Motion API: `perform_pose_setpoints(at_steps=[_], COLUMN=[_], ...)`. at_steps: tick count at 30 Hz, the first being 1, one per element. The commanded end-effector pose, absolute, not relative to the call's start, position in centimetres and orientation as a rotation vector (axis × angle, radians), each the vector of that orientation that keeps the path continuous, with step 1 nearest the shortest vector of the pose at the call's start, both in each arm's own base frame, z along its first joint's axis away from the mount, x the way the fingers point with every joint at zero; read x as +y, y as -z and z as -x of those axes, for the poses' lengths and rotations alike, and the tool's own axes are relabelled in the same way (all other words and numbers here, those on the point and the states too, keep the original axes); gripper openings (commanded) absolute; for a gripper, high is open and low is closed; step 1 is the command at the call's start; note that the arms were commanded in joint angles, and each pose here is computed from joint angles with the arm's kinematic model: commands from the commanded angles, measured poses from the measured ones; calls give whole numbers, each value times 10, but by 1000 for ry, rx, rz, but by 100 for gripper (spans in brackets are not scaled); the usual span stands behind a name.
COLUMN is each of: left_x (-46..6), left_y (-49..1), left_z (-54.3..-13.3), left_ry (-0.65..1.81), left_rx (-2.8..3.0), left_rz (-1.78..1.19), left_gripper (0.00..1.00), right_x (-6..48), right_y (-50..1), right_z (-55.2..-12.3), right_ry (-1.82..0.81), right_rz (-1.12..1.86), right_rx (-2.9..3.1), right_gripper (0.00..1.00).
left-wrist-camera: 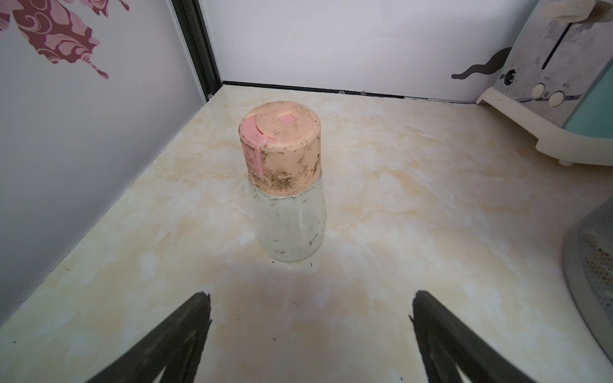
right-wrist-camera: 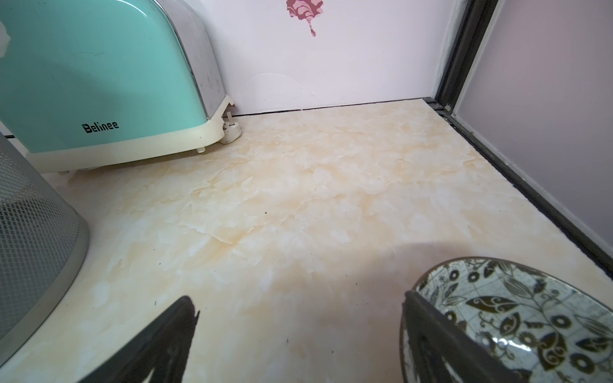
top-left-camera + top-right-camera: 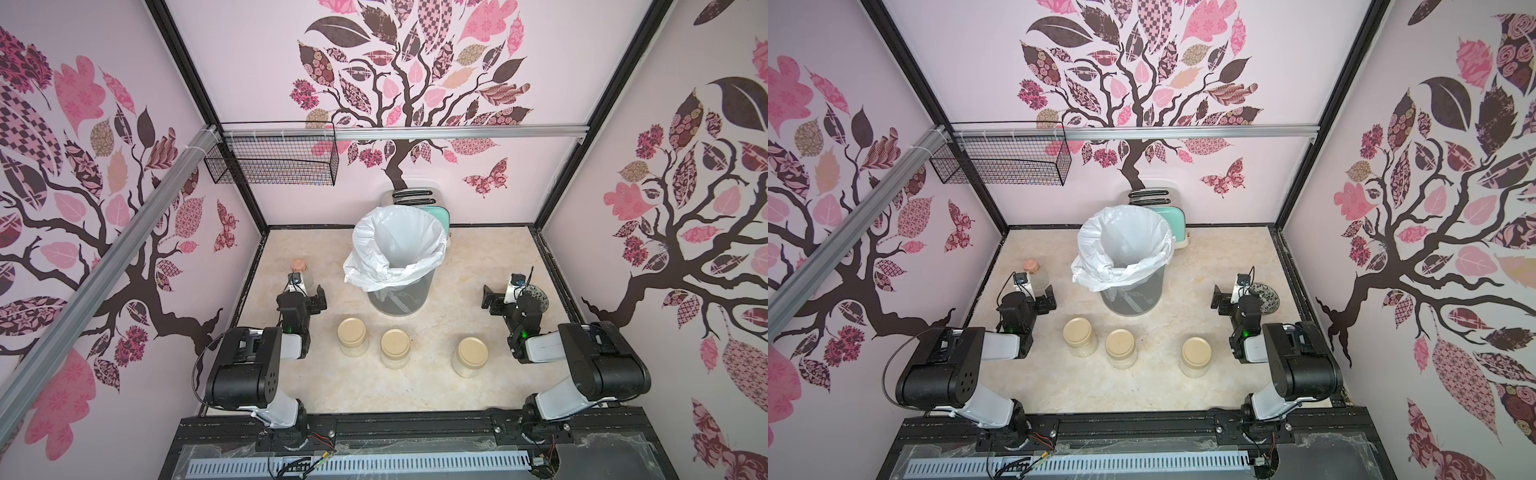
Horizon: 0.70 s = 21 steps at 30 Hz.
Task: Empty moldy rice from jars
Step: Pick up the jar from the center of the board.
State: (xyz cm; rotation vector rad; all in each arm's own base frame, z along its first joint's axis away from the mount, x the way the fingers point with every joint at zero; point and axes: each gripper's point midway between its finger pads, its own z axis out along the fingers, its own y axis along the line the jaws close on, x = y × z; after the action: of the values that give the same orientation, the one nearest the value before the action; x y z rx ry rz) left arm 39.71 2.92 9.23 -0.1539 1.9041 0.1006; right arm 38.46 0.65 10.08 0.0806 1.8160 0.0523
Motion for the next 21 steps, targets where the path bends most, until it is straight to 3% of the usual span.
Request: perform_pose_setpoints(at_steps=[1,7,10,16,21], left_x=[29,35,13,-17,-32], left_y=[-101,-165,-193,-229,-243], left_z=[-399,-395,-380,-339,-304], left_ry=[-105,-137,37,324,409], left_rx=[1872,2034,2070,1940,1956], left_rz=[148,199,190,244,200], left_gripper=[98,98,98,98,98], right_x=[3,-6,15,99,170], right_y=[-110,-167,-208,-255,-247], right_z=[-388,-392,-386,-349,-301], right_ry=[-35,-16,-118,-310,-493], right_rz=[-87,-190,-163,99,359], right_rx=[1788,1814,1850,1940,2030], right_gripper=[99,99,99,99,99])
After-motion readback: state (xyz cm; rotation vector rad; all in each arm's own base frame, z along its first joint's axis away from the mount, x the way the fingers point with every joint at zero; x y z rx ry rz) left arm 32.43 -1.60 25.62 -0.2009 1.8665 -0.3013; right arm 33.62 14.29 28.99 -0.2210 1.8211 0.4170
